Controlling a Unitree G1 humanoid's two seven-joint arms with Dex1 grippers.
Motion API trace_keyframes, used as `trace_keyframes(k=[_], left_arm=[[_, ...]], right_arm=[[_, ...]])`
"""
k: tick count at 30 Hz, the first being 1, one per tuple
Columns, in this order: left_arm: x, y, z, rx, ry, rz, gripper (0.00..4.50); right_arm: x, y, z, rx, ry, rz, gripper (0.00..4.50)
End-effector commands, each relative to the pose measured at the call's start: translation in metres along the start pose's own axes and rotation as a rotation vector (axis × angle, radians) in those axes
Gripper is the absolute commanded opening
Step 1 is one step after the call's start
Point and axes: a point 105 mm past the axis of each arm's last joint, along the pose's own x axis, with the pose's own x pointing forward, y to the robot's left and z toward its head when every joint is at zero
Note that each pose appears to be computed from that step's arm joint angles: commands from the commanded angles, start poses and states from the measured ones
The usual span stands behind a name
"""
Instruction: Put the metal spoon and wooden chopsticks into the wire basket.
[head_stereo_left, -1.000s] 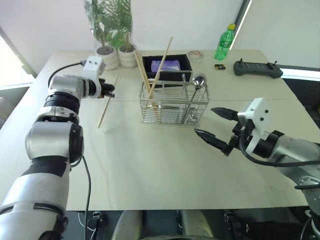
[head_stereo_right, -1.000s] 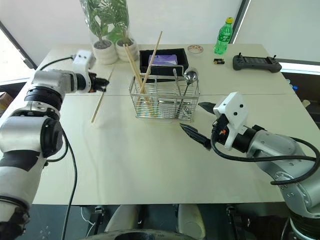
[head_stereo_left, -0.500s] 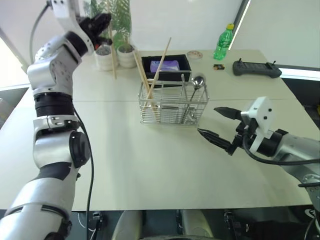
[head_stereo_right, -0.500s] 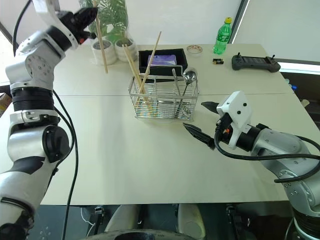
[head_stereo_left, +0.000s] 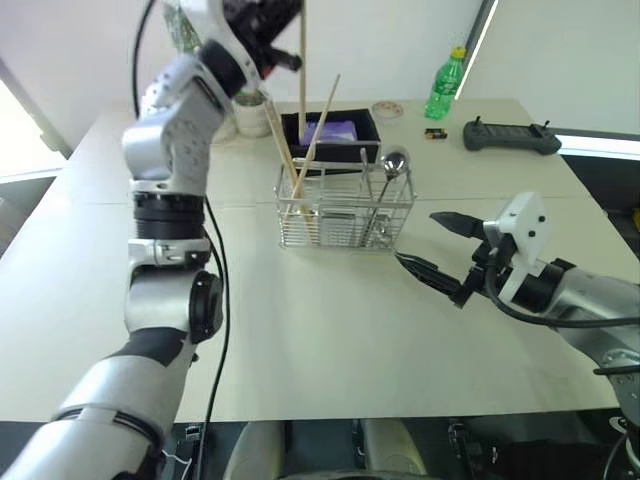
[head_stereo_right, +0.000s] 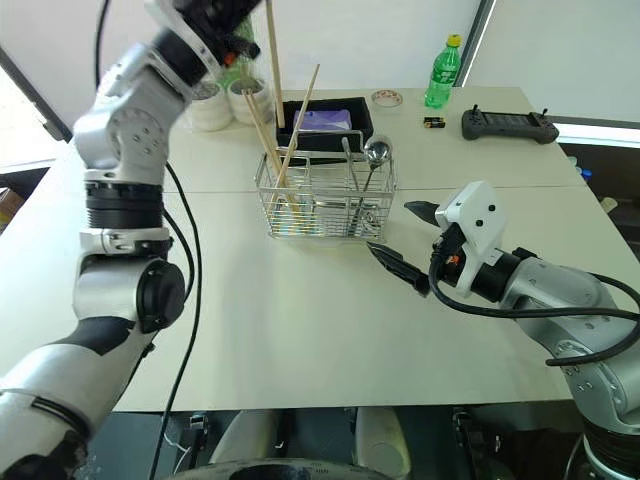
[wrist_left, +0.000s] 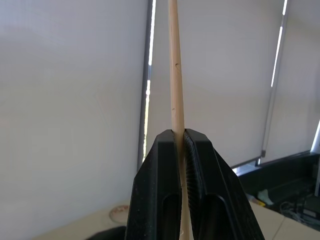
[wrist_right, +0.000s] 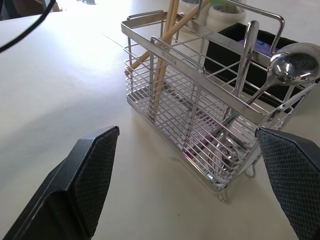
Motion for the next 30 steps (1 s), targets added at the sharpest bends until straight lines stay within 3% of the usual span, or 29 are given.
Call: trace_keyframes(k=[1,5,12,20,23,29,30], left_arm=[[0.001,-0.011,0.010,0.046,-0.051,-0.026,0.03],[-0.001,-0.021,-0.002,0.049,-0.030,-0.050,0.03],[-0.002,-0.032,-0.002,0.035,-0.033,-0.076,0.03],[-0.007,-0.028,-0.012,0.022,0.001,-0.053,0.03],[-0.008,-0.026,-0.014,0.022,0.005,-0.043,1.08],[-0.008,-0.028,-0.013,0.022,-0.003,-0.040,4.02],[-0.008,-0.027,-0.012,0.019,-0.005,-0.038,4.02]], right_arm=[[-0.004,-0.003,0.010,-0.018,-0.036,-0.023,4.50],[-0.005,-0.004,0.010,-0.012,-0.038,-0.033,4.50],[-0.005,-0.005,0.009,-0.004,-0.038,-0.043,4.50],[-0.004,-0.008,0.012,0.008,-0.054,-0.054,4.50],[-0.004,-0.008,0.013,0.013,-0.058,-0.055,4.50],[-0.004,-0.009,0.014,0.018,-0.059,-0.056,4.50],[-0.004,-0.009,0.014,0.019,-0.059,-0.056,4.50]])
